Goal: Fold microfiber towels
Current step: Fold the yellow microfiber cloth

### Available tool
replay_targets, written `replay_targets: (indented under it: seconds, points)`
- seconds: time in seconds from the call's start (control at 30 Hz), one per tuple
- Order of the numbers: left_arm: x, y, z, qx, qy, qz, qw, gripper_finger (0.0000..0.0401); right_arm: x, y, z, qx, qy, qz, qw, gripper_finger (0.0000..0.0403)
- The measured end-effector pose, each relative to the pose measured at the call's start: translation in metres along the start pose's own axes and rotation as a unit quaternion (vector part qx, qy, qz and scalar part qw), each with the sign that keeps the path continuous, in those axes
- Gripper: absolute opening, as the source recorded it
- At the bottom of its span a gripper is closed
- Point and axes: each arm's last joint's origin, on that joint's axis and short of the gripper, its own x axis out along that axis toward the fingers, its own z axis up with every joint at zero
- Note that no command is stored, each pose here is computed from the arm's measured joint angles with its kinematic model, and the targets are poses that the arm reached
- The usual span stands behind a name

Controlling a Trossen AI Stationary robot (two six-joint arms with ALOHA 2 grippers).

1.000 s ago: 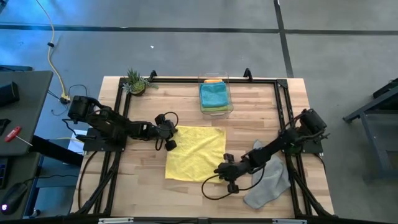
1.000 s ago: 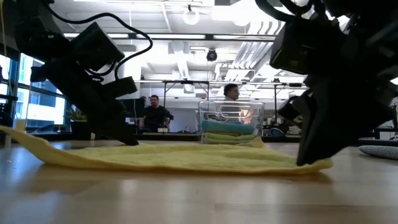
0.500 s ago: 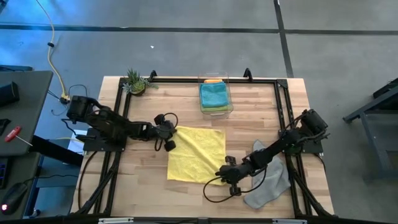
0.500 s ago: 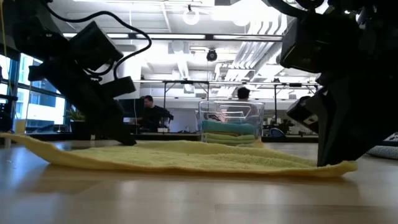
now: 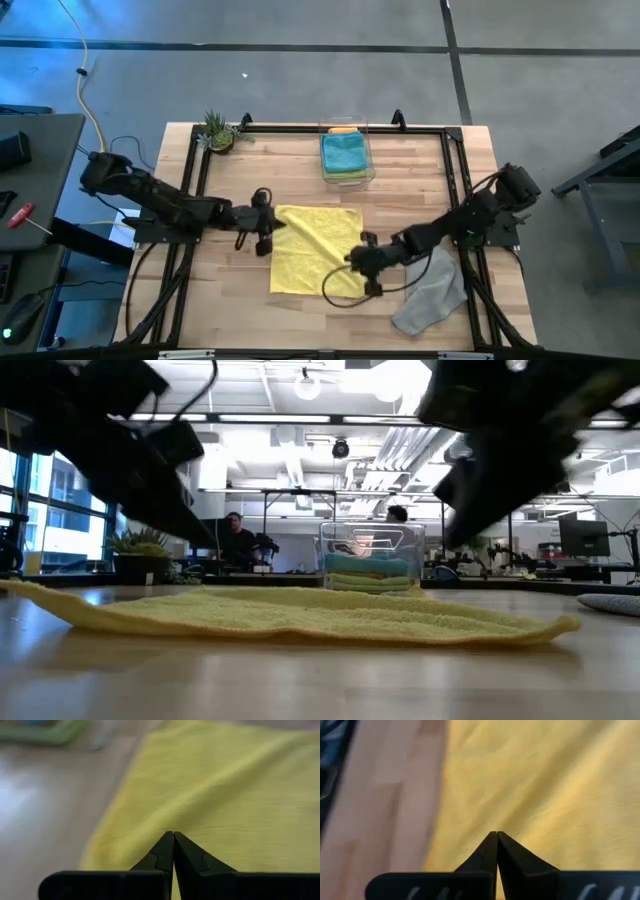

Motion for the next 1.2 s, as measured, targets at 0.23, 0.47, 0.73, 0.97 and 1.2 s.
replay_targets:
  seconds: [0.23, 0.47, 0.73, 0.97, 1.2]
  points:
    - [-0.017, -0.039, -0.006, 0.019, 0.000, -0.126, 0.992, 0.0000, 0.003, -0.065, -0.002, 0.043, -0.016, -0.115, 0.992, 0.0000]
    - [-0.023, -0.063, -0.021, 0.037, 0.014, -0.154, 0.987, 0.0000, 0.004, -0.115, -0.017, 0.065, -0.024, -0.178, 0.982, 0.0000]
    - [-0.010, -0.076, -0.034, 0.043, 0.026, -0.169, 0.984, 0.0000, 0.002, -0.134, -0.028, 0.080, -0.001, -0.199, 0.977, 0.0000]
    - [-0.001, -0.080, -0.040, 0.038, 0.035, -0.192, 0.980, 0.0000, 0.000, -0.139, -0.030, 0.081, 0.015, -0.208, 0.975, 0.0000]
    - [0.001, -0.086, -0.044, 0.040, 0.050, -0.206, 0.977, 0.0000, 0.000, -0.139, -0.030, 0.077, 0.017, -0.214, 0.974, 0.0000]
